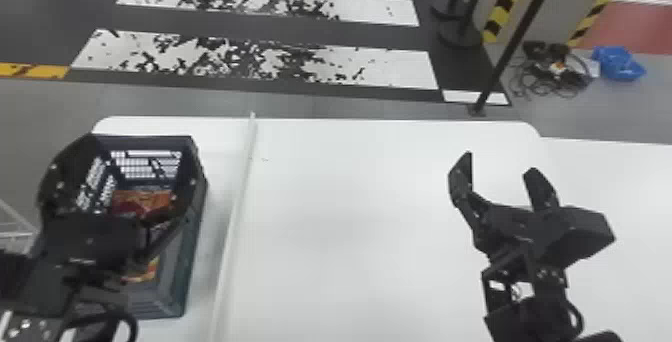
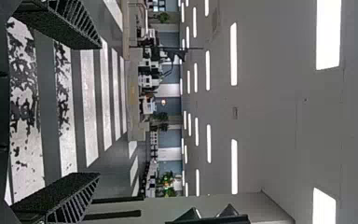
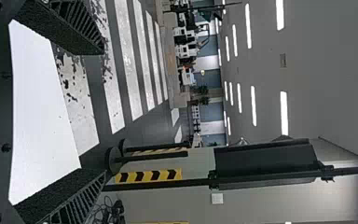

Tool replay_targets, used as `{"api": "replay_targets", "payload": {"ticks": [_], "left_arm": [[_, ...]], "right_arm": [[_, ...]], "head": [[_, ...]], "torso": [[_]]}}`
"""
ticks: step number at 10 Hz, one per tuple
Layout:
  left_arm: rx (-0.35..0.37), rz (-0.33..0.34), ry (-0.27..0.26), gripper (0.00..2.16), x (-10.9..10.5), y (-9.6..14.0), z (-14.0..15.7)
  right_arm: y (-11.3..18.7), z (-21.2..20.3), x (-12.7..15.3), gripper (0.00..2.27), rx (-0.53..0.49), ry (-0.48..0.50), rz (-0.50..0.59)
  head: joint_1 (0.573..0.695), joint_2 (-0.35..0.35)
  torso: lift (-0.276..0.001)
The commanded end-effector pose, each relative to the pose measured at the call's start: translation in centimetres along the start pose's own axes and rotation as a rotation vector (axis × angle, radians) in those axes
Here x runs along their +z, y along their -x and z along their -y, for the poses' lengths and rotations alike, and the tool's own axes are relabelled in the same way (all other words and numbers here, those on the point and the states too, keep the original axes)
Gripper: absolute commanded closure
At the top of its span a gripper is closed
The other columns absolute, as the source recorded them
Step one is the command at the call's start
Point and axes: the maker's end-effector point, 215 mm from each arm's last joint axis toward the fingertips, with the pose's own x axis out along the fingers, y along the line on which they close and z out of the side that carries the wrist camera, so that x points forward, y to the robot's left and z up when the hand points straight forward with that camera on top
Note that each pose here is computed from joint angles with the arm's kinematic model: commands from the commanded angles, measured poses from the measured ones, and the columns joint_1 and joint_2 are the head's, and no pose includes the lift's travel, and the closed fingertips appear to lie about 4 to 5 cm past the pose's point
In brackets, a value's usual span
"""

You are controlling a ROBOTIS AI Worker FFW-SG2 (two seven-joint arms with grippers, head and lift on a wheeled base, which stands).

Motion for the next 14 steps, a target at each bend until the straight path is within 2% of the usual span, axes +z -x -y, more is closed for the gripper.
{"api": "replay_targets", "payload": {"ticks": [1,14], "left_arm": [[0.000,0.000,0.000,0.00,0.00,0.00,0.00],[0.000,0.000,0.000,0.00,0.00,0.00,0.00]], "right_arm": [[0.00,0.00,0.00,0.00,0.000,0.000,0.000],[0.00,0.00,0.00,0.00,0.000,0.000,0.000]], "head": [[0.695,-0.096],[0.695,-0.096]], "torso": [[-0.029],[-0.029]]}}
